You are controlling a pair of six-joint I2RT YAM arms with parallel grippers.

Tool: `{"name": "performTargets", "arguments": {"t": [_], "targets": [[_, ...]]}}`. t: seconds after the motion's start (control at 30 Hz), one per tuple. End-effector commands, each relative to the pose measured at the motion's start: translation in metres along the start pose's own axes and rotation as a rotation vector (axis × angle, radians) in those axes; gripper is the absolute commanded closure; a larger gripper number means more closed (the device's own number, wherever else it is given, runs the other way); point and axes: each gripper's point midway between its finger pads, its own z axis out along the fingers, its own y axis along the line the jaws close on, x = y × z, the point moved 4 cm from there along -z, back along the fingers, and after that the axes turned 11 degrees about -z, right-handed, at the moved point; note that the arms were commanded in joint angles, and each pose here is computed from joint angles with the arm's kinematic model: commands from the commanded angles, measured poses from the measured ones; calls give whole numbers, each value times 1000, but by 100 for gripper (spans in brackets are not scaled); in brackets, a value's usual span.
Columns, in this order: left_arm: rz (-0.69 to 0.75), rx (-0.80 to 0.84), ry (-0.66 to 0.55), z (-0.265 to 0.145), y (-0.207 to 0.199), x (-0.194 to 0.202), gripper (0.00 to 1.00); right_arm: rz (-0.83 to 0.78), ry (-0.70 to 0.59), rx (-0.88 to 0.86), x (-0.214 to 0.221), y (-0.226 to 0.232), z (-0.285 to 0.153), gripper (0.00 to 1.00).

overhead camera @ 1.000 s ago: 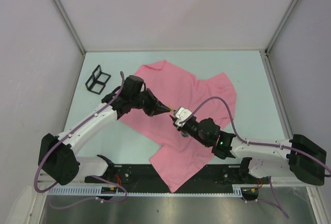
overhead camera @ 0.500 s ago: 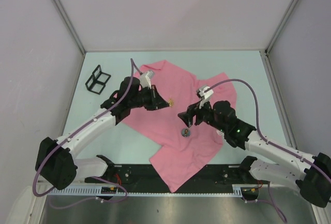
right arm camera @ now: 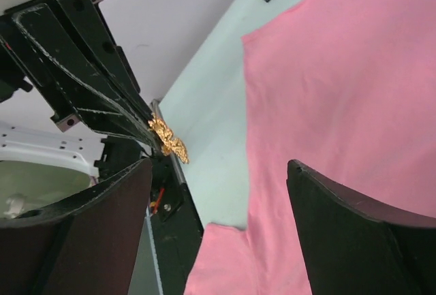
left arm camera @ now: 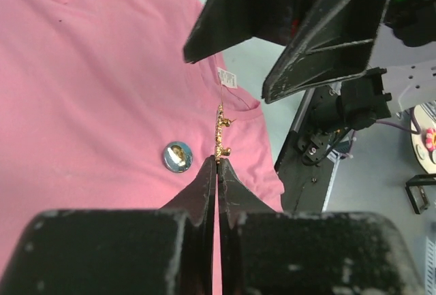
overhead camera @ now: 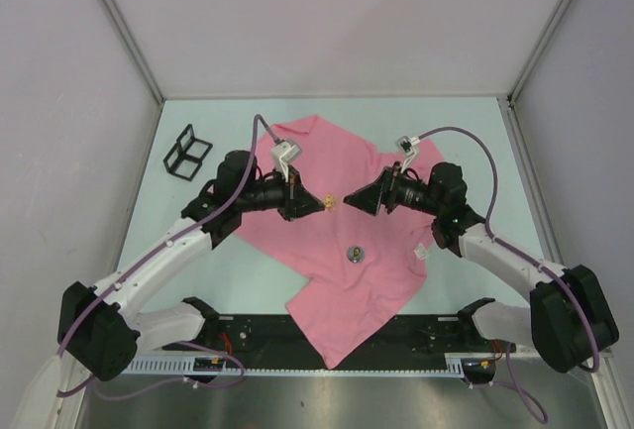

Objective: Remove the brooch from the garment

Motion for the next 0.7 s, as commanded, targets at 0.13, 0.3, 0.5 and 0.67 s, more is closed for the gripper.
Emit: {"name": "performTargets", "arguments": {"t": [0.13, 0.3, 0.5, 0.67], "targets": [[-3, 135, -54, 5, -11, -3, 100, -56, -117, -225, -29, 24, 24, 21], [-50, 141, -37, 9, -8, 2, 99, -74, -154, -277, -31, 38, 32, 25], [-71, 129, -37, 10, -6, 4, 100, -74, -153, -321, -34, 47, 38, 31], [-103, 90, -38, 11, -1, 5, 100, -111, -144, -311, -31, 54, 38, 36]]}}
